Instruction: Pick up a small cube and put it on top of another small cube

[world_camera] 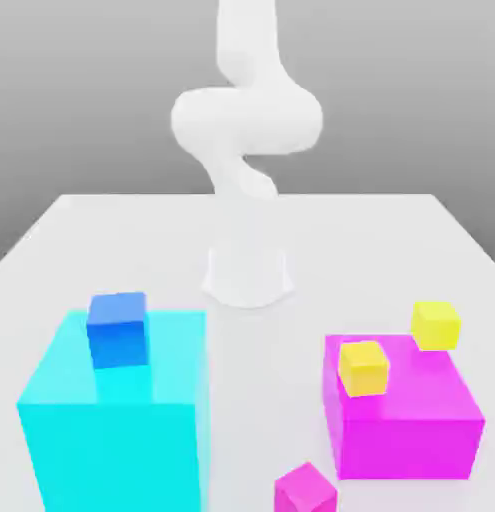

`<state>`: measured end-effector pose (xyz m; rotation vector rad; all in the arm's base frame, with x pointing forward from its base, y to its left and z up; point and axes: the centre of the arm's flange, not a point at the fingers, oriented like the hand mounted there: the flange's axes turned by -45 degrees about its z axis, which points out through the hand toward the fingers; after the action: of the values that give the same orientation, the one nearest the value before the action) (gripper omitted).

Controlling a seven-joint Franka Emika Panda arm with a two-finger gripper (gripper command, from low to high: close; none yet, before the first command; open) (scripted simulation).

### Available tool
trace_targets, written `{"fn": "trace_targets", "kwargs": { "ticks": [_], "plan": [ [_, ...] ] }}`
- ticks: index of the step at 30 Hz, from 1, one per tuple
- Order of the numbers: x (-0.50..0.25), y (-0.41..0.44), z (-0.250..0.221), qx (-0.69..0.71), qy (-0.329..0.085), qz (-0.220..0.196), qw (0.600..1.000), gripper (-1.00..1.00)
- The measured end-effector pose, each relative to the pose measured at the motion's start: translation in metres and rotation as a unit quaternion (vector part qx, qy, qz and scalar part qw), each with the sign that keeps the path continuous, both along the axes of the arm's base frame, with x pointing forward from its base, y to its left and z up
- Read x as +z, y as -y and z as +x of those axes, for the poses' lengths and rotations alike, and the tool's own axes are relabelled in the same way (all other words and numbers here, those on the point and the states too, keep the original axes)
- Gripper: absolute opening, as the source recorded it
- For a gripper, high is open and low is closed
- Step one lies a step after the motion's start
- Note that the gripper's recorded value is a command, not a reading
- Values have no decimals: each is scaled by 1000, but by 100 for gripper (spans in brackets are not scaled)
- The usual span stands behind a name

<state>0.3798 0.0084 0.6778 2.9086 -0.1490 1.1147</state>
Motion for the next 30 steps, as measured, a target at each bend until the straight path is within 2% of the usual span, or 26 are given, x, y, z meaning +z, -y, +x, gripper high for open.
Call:
{"fn": "trace_targets", "kwargs": {
  "ticks": [7,14,21,30],
  "plan": [
    [-110,-12,79,-114,-86,14,990,0],
    [-232,-16,125,-211,-160,42,964,0],
    [-352,-24,138,-295,-226,87,924,0],
    [-479,-54,120,-387,-304,171,853,0]
  ]
}}
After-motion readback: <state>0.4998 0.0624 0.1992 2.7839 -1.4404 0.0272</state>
